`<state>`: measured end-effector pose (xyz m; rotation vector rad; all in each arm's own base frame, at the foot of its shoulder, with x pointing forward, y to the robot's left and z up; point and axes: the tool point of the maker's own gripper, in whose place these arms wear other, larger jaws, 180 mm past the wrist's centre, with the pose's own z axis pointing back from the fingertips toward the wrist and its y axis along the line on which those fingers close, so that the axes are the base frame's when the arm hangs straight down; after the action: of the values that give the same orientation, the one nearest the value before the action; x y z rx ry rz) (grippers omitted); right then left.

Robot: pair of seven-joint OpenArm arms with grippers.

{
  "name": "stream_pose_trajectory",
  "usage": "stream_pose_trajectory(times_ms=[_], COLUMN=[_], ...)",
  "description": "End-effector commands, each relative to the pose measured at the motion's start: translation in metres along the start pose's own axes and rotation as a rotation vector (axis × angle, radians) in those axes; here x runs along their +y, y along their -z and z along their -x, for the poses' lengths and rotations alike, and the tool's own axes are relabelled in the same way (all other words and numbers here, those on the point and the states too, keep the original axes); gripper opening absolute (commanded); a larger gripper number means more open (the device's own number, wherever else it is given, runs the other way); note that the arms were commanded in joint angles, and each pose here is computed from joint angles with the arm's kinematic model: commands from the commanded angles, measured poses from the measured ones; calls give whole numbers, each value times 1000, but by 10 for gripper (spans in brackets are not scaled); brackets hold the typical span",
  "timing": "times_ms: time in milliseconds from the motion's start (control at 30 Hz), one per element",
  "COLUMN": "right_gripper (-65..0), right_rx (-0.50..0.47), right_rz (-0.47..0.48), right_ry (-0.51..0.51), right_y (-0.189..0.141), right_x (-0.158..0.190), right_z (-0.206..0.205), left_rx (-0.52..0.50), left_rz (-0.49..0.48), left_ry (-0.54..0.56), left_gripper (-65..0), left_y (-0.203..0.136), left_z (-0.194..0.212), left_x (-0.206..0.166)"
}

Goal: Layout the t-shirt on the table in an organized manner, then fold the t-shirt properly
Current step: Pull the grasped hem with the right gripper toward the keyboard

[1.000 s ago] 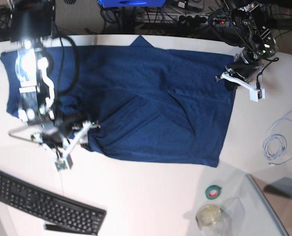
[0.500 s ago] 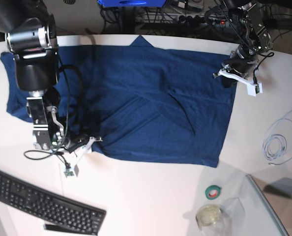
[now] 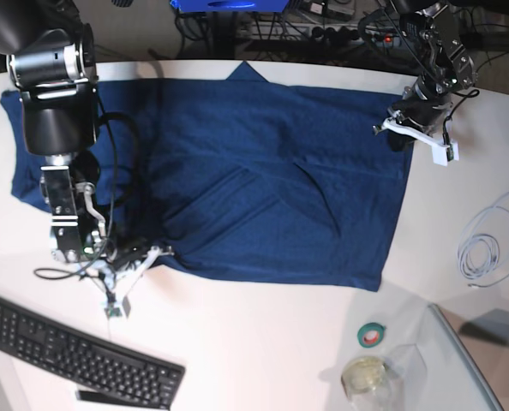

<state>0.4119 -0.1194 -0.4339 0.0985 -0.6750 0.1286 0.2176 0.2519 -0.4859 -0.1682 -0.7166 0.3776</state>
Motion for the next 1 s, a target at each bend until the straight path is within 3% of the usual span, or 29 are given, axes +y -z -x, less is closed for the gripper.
stream_pose_trajectory(times_ms=[0,167,333,967], right_gripper=[-645,-645,-645,-644], right_rx=[-99,-167,-194,-241], right_rz=[19,21,21,37], right_ry=[-5,-28,-36,-46], right_y=[-11,-31,-38,-45], right_x=[-9,-4,-3,-11], right_z=[-34,-55,-63,-85], left_rx=[-15,-8,39,50], left_rz=[-6,-14,-66,-77], left_ry=[11,20,111,119], left_gripper=[-650,-650,-650,-650], left_y=[-2,-2,0,-3], left_z=[-6,-5,1,5], left_x=[2,4,11,16])
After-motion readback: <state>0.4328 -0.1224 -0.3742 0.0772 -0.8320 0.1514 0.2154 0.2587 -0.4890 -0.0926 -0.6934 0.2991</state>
